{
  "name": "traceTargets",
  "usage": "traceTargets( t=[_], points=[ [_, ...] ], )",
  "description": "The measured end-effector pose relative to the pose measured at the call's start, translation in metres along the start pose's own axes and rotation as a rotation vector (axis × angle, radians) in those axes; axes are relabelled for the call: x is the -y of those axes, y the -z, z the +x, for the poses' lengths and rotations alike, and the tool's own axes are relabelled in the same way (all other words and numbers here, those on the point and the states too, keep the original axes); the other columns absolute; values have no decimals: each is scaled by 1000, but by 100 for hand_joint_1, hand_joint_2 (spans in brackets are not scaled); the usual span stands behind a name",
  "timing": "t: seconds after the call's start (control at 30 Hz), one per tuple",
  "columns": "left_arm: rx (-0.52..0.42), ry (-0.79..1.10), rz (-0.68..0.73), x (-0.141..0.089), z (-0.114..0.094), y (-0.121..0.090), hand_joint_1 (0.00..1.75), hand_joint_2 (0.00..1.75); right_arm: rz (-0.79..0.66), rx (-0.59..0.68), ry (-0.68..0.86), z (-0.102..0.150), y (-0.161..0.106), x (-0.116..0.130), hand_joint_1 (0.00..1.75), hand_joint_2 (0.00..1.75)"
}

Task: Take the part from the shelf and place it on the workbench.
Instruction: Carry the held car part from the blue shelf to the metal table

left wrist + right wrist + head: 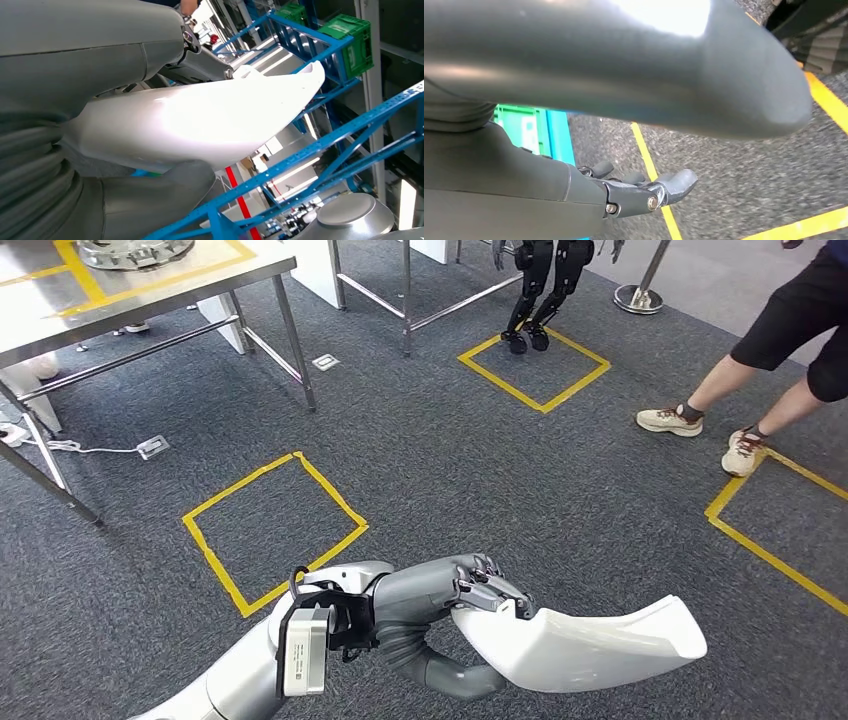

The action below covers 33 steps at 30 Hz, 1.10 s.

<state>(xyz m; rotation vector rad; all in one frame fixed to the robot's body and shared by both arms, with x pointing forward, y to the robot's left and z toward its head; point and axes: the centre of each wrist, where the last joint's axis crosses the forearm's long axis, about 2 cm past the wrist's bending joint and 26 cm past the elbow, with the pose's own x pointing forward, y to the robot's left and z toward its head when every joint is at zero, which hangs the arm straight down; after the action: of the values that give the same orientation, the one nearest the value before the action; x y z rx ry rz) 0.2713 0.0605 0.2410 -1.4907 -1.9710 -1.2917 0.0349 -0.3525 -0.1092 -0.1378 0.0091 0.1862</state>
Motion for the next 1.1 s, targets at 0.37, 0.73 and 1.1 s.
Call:
traceTargets(
  t=[0.37, 0.73, 1.1],
  points=[
    [-8, 12, -13, -1, 0, 2, 175, 175, 0, 3, -2, 0, 0, -1, 0, 0],
    [-25, 15, -11, 1, -2, -1, 175, 175, 0, 11, -7, 3, 0, -1, 0, 0],
    [-35, 21, -23, 2, -4, 0, 175, 175, 0, 9, -7, 1, 0, -1, 0, 0]
  ],
)
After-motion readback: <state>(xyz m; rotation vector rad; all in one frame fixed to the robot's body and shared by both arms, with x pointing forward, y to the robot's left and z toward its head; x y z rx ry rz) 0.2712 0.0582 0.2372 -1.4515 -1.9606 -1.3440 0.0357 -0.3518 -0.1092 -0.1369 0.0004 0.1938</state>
